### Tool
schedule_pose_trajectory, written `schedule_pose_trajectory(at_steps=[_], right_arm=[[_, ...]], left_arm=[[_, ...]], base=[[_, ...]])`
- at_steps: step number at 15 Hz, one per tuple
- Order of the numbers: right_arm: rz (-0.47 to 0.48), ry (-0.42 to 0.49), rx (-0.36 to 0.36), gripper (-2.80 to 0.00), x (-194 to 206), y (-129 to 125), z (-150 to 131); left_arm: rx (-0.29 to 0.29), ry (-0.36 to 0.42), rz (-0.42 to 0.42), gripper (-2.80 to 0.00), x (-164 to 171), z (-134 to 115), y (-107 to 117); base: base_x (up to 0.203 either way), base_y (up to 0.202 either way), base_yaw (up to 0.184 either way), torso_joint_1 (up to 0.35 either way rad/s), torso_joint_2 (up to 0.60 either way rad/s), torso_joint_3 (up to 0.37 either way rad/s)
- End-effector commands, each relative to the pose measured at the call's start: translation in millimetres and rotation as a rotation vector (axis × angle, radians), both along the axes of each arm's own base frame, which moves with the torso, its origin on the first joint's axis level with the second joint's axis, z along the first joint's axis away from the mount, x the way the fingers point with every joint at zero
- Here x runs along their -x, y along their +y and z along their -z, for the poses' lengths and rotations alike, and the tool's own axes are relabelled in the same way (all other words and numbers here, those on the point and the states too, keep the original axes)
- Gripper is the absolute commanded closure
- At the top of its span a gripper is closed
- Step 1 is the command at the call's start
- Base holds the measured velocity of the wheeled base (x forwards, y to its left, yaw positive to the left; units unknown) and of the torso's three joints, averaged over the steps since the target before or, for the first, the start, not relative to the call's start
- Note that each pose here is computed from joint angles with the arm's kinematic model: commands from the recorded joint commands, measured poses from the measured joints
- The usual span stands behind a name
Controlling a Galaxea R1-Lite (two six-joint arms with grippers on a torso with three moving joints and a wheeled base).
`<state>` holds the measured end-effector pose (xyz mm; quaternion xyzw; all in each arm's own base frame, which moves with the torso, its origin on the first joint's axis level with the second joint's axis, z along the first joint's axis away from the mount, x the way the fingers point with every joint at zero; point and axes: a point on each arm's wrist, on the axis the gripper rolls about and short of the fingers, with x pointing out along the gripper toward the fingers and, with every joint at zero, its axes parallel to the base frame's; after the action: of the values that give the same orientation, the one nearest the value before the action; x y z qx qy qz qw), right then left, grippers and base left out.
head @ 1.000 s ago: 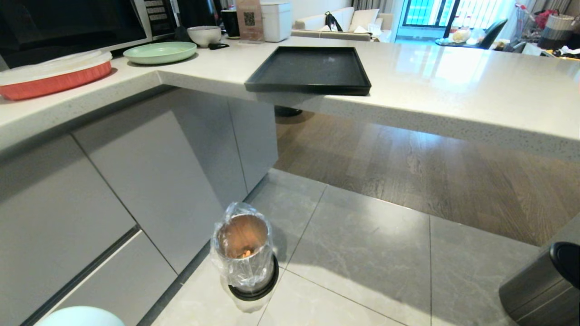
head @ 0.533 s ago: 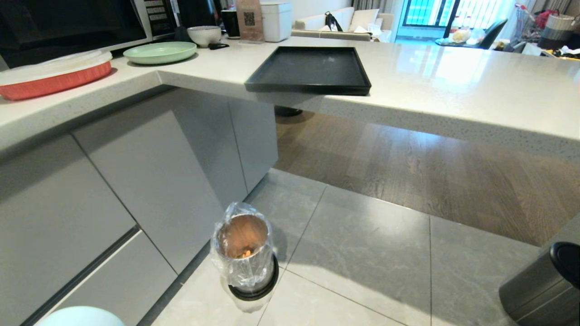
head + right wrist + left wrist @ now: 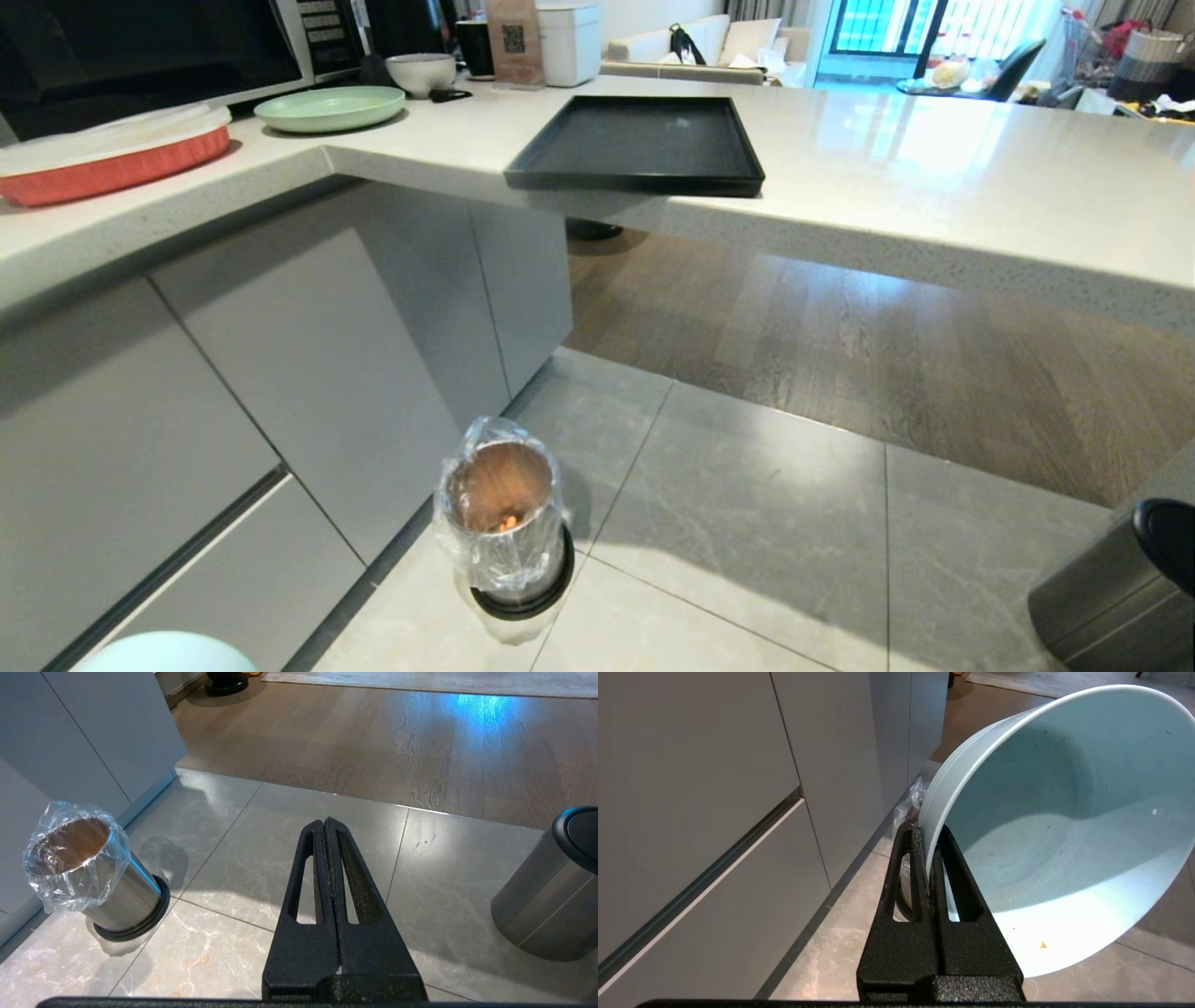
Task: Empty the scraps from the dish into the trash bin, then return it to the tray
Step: Put the bowl back to the table
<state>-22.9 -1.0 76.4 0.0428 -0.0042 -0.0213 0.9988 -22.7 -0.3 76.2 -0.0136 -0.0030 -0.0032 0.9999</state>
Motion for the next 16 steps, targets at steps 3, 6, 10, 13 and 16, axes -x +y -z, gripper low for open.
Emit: schedule_pose_trajectory(at_steps=[3,6,10,13,16], right_arm=[[0.000,0.000,0.000,0.00,0.0,0.0,0.1],[0.002,0.003,-0.001,0.00,0.0,0.0,-0.1],[0.000,0.000,0.000,0.00,0.0,0.0,0.1],[0.000,-0.001,0.001,0.00,0.0,0.0,0.0],[0.000,0.001,0.001,0.00,-0.1,0.0,-0.1]], left_arm=[[0.000,0.000,0.000,0.00,0.0,-0.1,0.0],[0.000,0.000,0.000,0.00,0.0,-0.1,0.0],[0.000,0.000,0.000,0.00,0.0,-0.1,0.0],[0.000,0.000,0.000,0.00,0.0,-0.1,0.0],[0.000,0.000,0.000,0.00,0.0,-0.1,0.0]], base=[[0.000,0.000,0.000,0.000,0.00,0.000],[0.000,0.000,0.000,0.000,0.00,0.000],[0.000,0.000,0.000,0.000,0.00,0.000],[0.000,0.000,0.000,0.000,0.00,0.000],[0.006,0.008,-0.059,0.002,0.00,0.002]])
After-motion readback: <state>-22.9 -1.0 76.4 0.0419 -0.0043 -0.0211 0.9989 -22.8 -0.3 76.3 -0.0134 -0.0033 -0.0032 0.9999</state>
